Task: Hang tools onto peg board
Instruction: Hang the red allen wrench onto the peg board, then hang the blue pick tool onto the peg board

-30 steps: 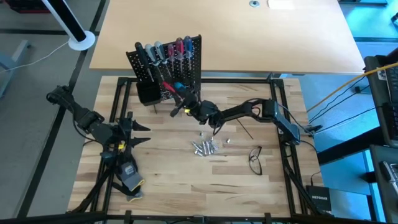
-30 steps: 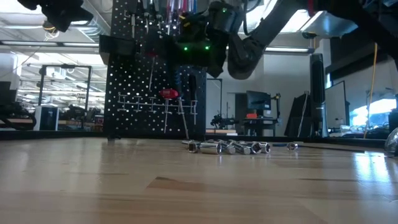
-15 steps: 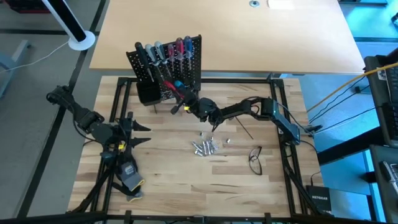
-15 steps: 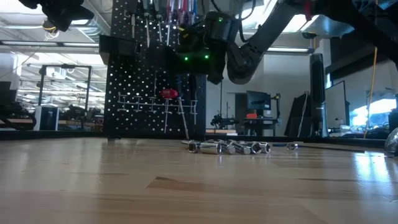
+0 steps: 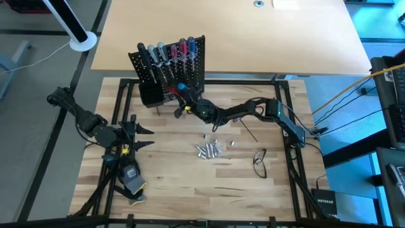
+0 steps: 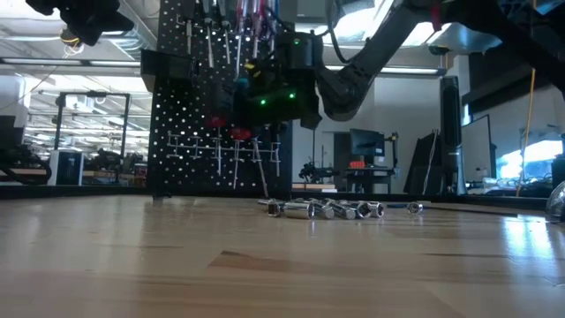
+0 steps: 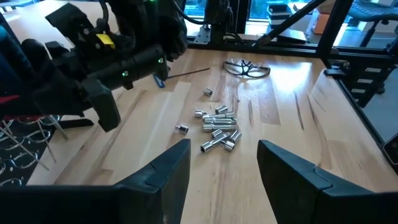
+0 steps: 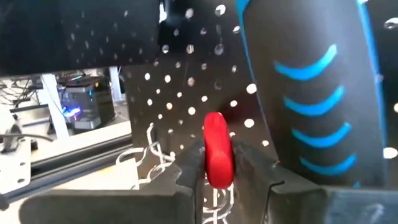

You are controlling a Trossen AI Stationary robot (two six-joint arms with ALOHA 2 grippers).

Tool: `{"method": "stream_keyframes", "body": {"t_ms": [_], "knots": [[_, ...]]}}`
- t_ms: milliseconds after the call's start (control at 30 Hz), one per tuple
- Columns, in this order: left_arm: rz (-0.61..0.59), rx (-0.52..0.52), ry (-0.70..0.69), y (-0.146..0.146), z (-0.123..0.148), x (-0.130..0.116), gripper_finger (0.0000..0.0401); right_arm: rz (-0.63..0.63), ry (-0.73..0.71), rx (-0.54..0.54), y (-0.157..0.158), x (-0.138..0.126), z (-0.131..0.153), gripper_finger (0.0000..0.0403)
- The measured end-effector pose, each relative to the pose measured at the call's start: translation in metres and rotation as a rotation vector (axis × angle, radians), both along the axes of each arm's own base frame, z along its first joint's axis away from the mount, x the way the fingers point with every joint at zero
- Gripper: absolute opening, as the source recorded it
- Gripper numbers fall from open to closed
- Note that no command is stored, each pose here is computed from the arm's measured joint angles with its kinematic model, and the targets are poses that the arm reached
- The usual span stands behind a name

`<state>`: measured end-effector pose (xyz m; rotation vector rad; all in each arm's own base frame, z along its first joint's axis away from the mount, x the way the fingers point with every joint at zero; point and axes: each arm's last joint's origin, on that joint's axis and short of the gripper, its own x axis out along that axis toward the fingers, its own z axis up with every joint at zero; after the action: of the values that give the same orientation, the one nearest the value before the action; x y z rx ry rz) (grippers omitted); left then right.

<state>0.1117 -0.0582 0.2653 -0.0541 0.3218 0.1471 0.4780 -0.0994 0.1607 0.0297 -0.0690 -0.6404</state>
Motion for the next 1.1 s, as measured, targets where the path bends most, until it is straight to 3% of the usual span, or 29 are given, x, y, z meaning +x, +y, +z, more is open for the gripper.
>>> {"method": "stream_keyframes", "body": {"t_ms": [267, 467, 567, 800, 933, 1100], "knots": [[0.0, 0.001, 0.0, 0.0, 0.0, 0.0, 0.0175, 0.013, -0.001, 0.007, 0.001, 0.0, 0.0, 0.0105], [0.002, -0.009, -0.001, 0.0, 0.0, 0.0, 0.0175, 0.0, -0.002, 0.077, 0.001, 0.0, -0.001, 0.0148], [0.008, -0.027, -0.004, 0.0, 0.0, 0.0, 0.0175, 0.027, 0.002, 0.066, 0.014, 0.001, 0.006, 0.0155], [0.014, -0.039, 0.001, 0.0, -0.001, 0.0, 0.0175, -0.009, 0.051, -0.118, 0.056, -0.002, 0.045, 0.0148], [0.018, -0.039, 0.013, -0.002, -0.002, 0.002, 0.0175, -0.007, 0.101, -0.162, 0.076, -0.006, 0.061, 0.0147], [0.015, -0.044, 0.046, -0.007, -0.007, 0.007, 0.0175, 0.133, 0.211, -0.165, 0.113, -0.017, 0.085, 0.0147]]}}
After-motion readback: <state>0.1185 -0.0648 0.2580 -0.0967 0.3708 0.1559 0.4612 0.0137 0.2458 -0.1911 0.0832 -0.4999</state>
